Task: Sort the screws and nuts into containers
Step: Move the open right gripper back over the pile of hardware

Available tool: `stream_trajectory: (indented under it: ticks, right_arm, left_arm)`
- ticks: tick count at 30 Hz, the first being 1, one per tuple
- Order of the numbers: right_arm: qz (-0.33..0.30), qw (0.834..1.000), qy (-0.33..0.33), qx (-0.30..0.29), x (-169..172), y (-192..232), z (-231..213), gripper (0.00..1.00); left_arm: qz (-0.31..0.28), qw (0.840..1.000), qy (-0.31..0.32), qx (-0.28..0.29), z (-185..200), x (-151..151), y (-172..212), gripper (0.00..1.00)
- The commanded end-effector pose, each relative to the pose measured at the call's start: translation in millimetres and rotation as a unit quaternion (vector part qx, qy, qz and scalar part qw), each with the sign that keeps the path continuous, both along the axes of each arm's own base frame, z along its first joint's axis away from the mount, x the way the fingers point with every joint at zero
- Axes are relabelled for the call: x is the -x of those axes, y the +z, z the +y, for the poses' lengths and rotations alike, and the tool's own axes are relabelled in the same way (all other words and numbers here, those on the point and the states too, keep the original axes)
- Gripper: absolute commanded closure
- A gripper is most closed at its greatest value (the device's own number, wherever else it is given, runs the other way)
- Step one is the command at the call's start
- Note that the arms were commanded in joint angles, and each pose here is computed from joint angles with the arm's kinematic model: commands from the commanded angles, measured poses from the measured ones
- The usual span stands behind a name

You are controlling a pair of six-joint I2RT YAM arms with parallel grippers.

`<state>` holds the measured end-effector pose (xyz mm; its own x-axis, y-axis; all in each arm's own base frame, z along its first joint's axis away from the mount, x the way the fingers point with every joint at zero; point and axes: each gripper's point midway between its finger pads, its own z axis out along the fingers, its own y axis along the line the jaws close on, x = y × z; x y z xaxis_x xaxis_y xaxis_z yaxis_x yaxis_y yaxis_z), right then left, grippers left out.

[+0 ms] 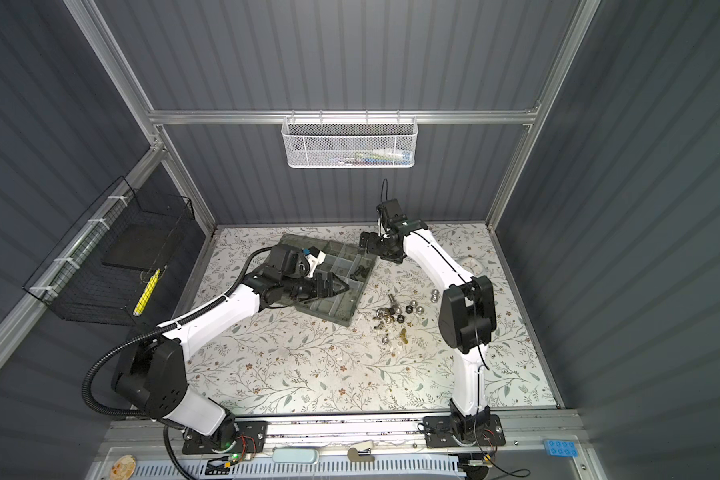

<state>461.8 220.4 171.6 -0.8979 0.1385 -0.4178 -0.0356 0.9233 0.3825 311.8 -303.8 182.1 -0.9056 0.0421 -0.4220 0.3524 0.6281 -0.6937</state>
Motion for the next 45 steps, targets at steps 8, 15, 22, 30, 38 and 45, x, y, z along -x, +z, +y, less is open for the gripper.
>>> stream_trajectory:
  ticks: [8, 15, 22, 30, 38, 45]
  right_arm:
    - [0.017, 0.998, -0.066, 0.007, 63.9, -17.1, -67.0, 0.01]
    - [0.033, 0.997, -0.059, 0.033, 104.1, -35.6, -88.6, 0.01]
    - [0.049, 0.996, -0.050, 0.056, 112.8, -61.9, -94.8, 0.12]
    - [0.077, 0.995, -0.041, 0.055, 101.2, -94.7, -83.9, 0.34]
    - [0.101, 0.993, -0.032, 0.058, 91.9, -123.5, -65.7, 0.40]
    - [0.096, 0.991, -0.026, 0.090, 79.0, -131.3, -70.8, 0.44]
  left_arm:
    - [-0.040, 0.998, -0.019, -0.038, -20.2, 17.8, 14.5, 0.00]
    - [-0.046, 0.998, -0.032, -0.038, -41.8, 35.5, 5.9, 0.00]
    - [-0.052, 0.998, -0.014, -0.019, -62.9, 37.8, -11.1, 0.00]
    - [-0.041, 0.999, 0.010, 0.003, -67.0, 32.9, -25.7, 0.00]
    - [-0.045, 0.999, 0.008, -0.009, -60.3, 37.2, -33.5, 0.00]
    - [-0.051, 0.999, 0.016, -0.006, -57.5, 36.3, -28.4, 0.00]
